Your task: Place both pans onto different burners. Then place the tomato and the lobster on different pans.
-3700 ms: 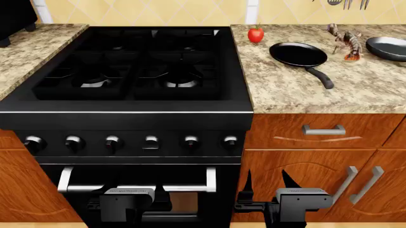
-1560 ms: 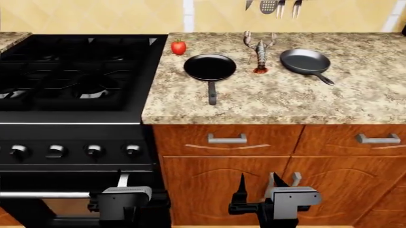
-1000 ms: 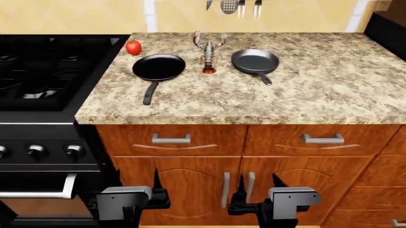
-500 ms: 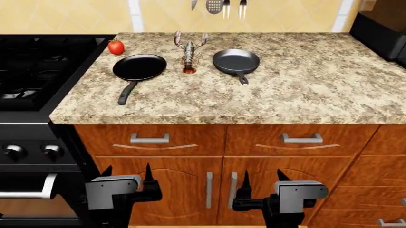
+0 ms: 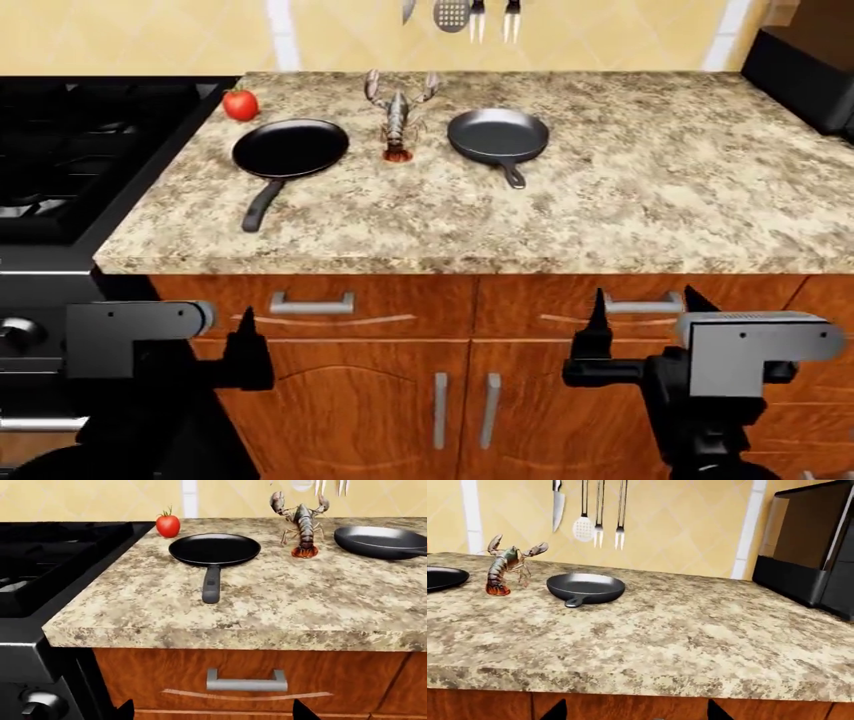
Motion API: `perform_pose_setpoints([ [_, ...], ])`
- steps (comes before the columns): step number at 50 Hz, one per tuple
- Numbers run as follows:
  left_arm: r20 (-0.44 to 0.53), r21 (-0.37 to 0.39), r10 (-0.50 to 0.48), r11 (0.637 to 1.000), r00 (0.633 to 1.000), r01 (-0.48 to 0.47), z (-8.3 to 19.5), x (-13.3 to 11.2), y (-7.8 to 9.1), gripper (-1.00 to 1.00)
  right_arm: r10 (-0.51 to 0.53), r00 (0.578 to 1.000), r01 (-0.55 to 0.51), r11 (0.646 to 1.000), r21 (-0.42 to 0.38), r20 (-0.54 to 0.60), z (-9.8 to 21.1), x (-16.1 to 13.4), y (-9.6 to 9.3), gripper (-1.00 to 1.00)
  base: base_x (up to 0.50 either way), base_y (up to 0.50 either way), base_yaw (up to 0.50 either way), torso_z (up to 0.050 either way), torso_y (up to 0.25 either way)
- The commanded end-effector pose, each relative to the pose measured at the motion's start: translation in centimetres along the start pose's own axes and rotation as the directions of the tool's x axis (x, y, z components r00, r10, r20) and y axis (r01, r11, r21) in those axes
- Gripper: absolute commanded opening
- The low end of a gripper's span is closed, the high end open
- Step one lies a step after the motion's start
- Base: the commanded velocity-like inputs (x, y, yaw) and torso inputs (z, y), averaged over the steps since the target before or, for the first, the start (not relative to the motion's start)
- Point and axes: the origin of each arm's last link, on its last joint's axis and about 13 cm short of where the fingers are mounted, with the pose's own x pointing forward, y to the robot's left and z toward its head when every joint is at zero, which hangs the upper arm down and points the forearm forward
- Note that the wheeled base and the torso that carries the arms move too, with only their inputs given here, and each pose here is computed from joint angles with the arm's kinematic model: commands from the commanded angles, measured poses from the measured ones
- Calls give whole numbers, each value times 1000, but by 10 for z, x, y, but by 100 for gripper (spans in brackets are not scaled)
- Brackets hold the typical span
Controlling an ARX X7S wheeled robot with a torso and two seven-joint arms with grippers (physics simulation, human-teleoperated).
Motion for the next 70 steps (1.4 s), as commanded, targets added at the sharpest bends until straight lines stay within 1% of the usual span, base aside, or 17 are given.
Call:
perform_pose_setpoints([
  [1, 43, 115, 27, 993, 999, -31, 18, -17, 7, 100, -49, 996, 53, 997, -60, 69, 26, -9, -11, 100, 500, 0, 0, 0, 0],
  [6, 67, 134, 29, 990, 997, -37, 25, -20, 7, 100, -51, 996, 56, 996, -66, 70, 28, -10, -11, 100, 500, 0, 0, 0, 0],
  [12, 83, 137, 30, 990, 996, -42, 30, -23, 8, 100, -50, 996, 54, 996, -68, 70, 31, -11, -11, 100, 500, 0, 0, 0, 0],
  [18, 93, 140, 23, 989, 995, -36, 42, -28, 10, 100, -43, 996, 49, 996, -78, 76, 40, -14, -12, 100, 500, 0, 0, 0, 0],
  [21, 94, 139, 7, 990, 996, -20, 57, -34, 13, 100, -32, 996, 40, 994, -97, 82, 49, -17, -13, 100, 500, 0, 0, 0, 0],
  [25, 115, 139, -8, 990, 993, -8, 79, -43, 15, 100, -35, 995, 44, 994, -100, 96, 62, -19, -16, 100, 500, 0, 0, 0, 0],
  [32, 135, 174, -14, 985, 991, -10, 96, -49, 14, 100, -41, 995, 52, 993, -109, 95, 77, -21, -20, 100, 500, 0, 0, 0, 2],
  [41, 145, 194, -7, 981, 989, -22, 100, -48, 15, 100, -39, 994, 51, 991, -126, 99, 80, -20, -19, 100, 456, 24, 0, 0, 0],
  [46, 148, 195, -11, 981, 989, -19, 101, -48, 15, 100, -38, 993, 52, 990, -128, 114, 83, -21, -18, 100, 0, 0, 0, 0, 2],
  [51, 143, 199, -12, 980, 990, -17, 99, -46, 15, 100, -24, 993, 37, 993, -111, 116, 83, -22, -18, 100, 157, 0, 0, 0, 0],
  [53, 138, 199, -13, 980, 990, -15, 97, -46, 15, 100, -35, 994, 48, 991, -123, 103, 81, -21, -18, 100, 0, 0, 0, 0, 0],
  [55, 136, 187, -19, 982, 990, -7, 98, -45, 14, 100, -32, 996, 41, 993, -106, 83, 80, -20, -16, 100, 0, 0, 0, 0, 0],
  [58, 109, 201, -25, 980, 994, 3, 95, -40, 13, 100, -39, 997, 45, 994, -96, 63, 78, -19, -16, 100, 0, 0, 0, 0, 0],
  [60, 79, 196, -11, 981, 997, -5, 91, -31, 12, 100, -40, 998, 44, 996, -83, 51, 78, -19, -16, 100, 0, 0, 0, 0, 0],
  [65, -47, 143, 12, 990, 999, -5, 79, -13, 15, 100, -36, 999, 39, 996, -83, 35, 75, -16, -14, 100, 0, 0, 0, 0, 0],
  [68, -107, 146, 25, 989, 994, -9, 80, -7, 16, 100, -37, 999, 39, 996, -83, 31, 73, -14, -13, 100, 0, 0, 0, 0, 0],
  [70, -148, 126, 33, 992, 989, -14, 85, -6, 17, 100, -36, 999, 38, 996, -83, 30, 72, -14, -13, 100, 0, 0, 0, 0, 0],
])
